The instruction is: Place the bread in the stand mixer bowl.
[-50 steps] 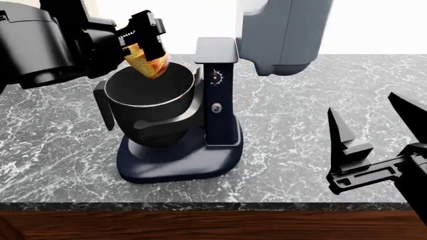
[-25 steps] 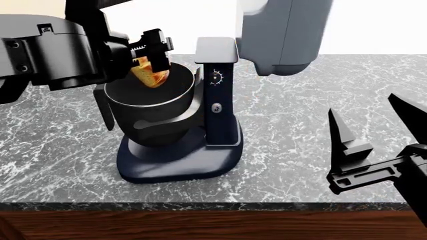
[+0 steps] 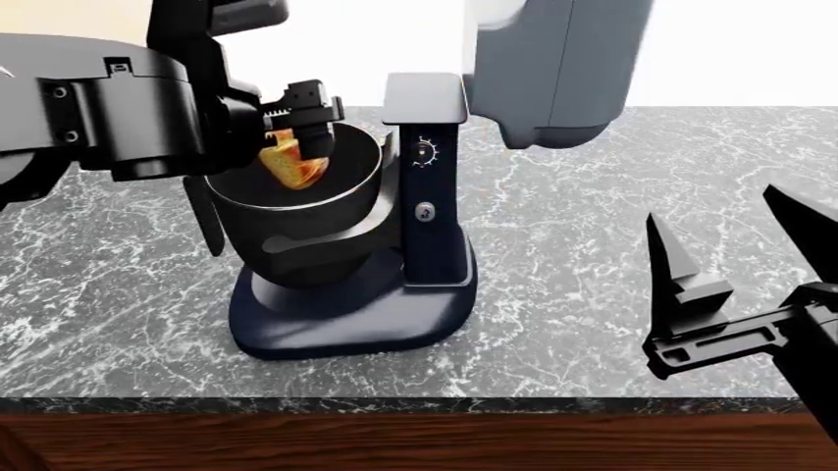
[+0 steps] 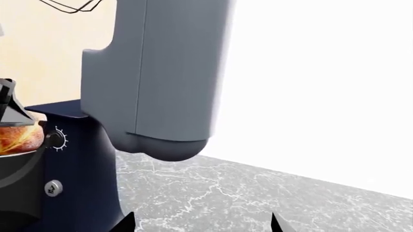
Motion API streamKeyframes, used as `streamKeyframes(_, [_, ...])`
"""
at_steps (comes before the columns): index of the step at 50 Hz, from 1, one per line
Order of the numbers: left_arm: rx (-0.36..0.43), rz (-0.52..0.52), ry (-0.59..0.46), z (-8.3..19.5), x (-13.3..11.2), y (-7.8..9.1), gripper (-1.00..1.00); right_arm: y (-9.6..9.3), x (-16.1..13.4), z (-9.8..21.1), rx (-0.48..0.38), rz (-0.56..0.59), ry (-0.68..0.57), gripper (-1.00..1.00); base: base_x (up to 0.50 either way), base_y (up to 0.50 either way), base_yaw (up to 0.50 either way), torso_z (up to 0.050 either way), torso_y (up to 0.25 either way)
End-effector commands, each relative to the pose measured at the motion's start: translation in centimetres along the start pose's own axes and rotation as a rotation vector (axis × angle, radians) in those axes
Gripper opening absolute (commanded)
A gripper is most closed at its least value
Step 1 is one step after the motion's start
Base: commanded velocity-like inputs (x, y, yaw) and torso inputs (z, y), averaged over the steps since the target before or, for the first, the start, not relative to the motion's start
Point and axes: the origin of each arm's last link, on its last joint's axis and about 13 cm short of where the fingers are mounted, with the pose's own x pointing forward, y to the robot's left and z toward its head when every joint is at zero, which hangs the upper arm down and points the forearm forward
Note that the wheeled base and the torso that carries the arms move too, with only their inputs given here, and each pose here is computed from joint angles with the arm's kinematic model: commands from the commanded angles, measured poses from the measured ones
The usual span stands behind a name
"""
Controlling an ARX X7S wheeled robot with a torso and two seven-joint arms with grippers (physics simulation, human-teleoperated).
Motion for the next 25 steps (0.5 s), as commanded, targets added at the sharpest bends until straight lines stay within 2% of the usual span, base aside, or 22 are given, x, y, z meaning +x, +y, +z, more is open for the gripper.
streamKeyframes(1, [-0.003,0.011,0.006,0.1,0.0,0.0,-1.0,0.0,0.0,-0.1,-0.002,-0.001,0.002,1.0,0.0,0.0,0.0,0.0,0.0])
streamKeyframes(3, [-0.005,0.009,0.007,0.2,-0.1,0.0,-1.0,0.0,0.0,-0.1,-0.001,0.001,0.002,1.0,0.0,0.0,0.0,0.0,0.0])
streamKeyframes(4, [-0.011,0.006,-0.001,0.2,-0.2,0.0,1.0,0.0,0.0,-0.1,-0.002,-0.001,0.001,1.0,0.0,0.0,0.0,0.0,0.0])
streamKeyframes(16, [-0.026,-0.009,-0.037,0.5,-0.8,0.0,1.0,-0.1,0.1,-0.2,-0.003,-0.003,0.007,1.0,0.0,0.0,0.0,0.0,0.0])
streamKeyframes(25, [-0.037,-0.03,-0.079,0.7,-3.1,0.3,1.0,0.2,0.6,-0.4,-0.002,-0.004,0.01,1.0,0.0,0.0,0.0,0.0,0.0])
